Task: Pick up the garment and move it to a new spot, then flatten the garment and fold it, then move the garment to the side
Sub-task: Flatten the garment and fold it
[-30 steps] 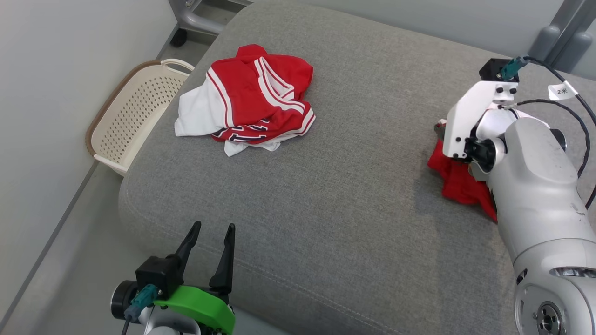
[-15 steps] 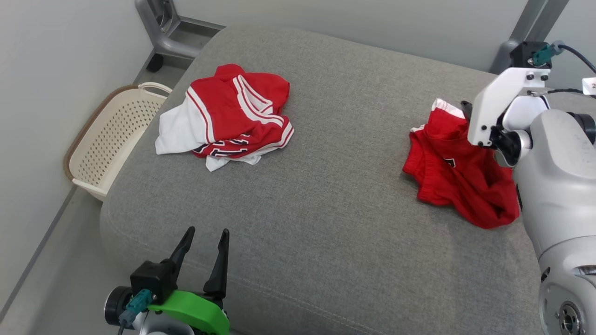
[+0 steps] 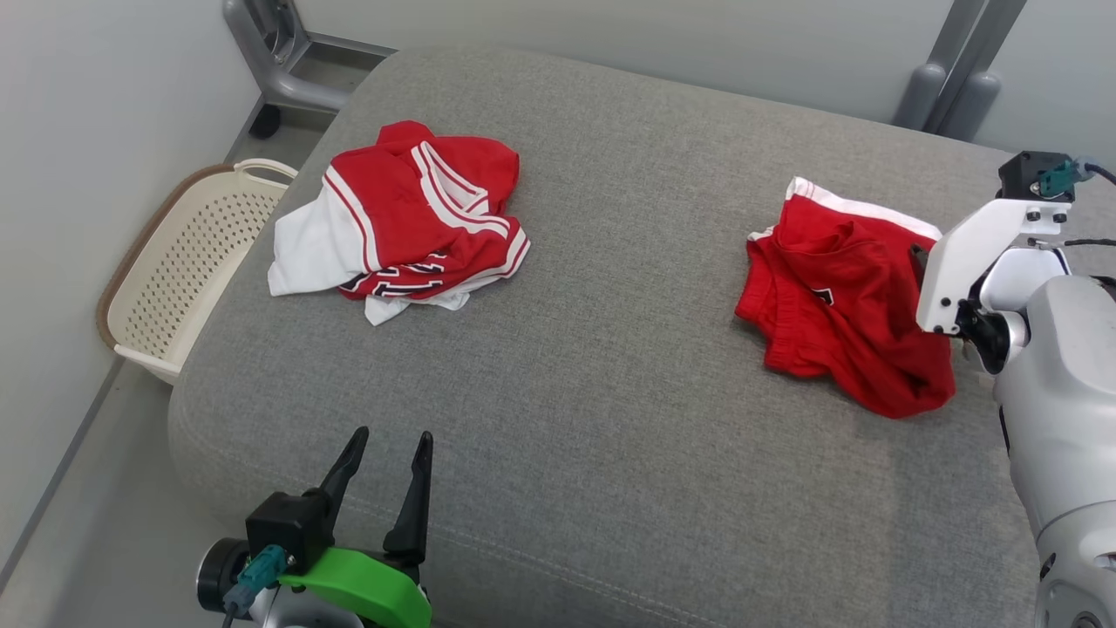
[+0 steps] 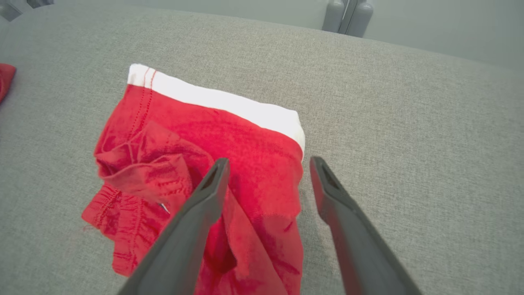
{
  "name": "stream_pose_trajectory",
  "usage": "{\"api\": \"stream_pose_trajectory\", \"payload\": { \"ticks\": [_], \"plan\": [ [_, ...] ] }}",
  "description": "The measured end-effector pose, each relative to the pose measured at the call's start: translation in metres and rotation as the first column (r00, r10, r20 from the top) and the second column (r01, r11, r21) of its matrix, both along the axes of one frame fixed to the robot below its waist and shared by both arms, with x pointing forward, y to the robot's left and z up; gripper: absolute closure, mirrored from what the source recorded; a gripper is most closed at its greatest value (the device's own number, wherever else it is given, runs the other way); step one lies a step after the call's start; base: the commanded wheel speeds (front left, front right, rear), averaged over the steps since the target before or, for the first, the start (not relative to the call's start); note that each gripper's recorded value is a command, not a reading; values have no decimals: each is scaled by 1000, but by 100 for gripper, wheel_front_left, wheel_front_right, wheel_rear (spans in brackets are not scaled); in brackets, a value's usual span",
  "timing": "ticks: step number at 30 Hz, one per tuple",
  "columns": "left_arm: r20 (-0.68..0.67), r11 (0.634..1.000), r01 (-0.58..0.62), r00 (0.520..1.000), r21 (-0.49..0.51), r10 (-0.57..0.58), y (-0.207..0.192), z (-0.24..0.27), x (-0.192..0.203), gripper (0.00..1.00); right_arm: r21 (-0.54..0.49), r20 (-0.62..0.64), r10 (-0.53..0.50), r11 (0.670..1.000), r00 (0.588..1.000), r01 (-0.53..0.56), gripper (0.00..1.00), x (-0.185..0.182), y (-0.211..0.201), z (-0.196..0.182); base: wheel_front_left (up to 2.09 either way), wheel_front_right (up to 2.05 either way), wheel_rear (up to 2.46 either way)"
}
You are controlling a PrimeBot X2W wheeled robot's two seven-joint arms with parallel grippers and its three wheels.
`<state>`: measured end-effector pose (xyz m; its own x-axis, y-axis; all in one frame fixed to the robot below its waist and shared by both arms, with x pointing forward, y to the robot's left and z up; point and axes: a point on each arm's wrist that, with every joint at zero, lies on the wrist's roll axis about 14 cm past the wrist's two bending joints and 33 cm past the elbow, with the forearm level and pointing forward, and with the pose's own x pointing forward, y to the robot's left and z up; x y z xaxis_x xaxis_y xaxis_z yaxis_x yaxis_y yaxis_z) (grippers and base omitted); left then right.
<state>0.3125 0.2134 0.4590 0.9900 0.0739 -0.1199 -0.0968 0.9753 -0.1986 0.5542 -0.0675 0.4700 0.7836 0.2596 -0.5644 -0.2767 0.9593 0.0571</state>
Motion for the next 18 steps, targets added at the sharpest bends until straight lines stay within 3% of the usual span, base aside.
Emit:
{"api": "stream_pose_trajectory", "payload": {
  "ticks": [5,6,8,18],
  "plan": [
    [-9,1000,2,1000,2,-2,0,-2,-1,0,-25,24,-15,1000,1000,15,0,3,-10,-4,0,0,0],
    [-10,1000,2,1000,2,-1,0,-2,-1,0,-33,18,-13,999,1000,14,19,2,-10,-7,0,0,0],
    [-12,1000,-1,1000,3,1,1,-3,-1,0,-48,12,-8,999,1000,9,97,0,-11,-11,0,0,0],
    [-31,1000,-7,999,1,7,2,-8,-1,0,-129,-9,18,991,1000,-19,100,-1,-18,-31,0,0,0]
  ]
}}
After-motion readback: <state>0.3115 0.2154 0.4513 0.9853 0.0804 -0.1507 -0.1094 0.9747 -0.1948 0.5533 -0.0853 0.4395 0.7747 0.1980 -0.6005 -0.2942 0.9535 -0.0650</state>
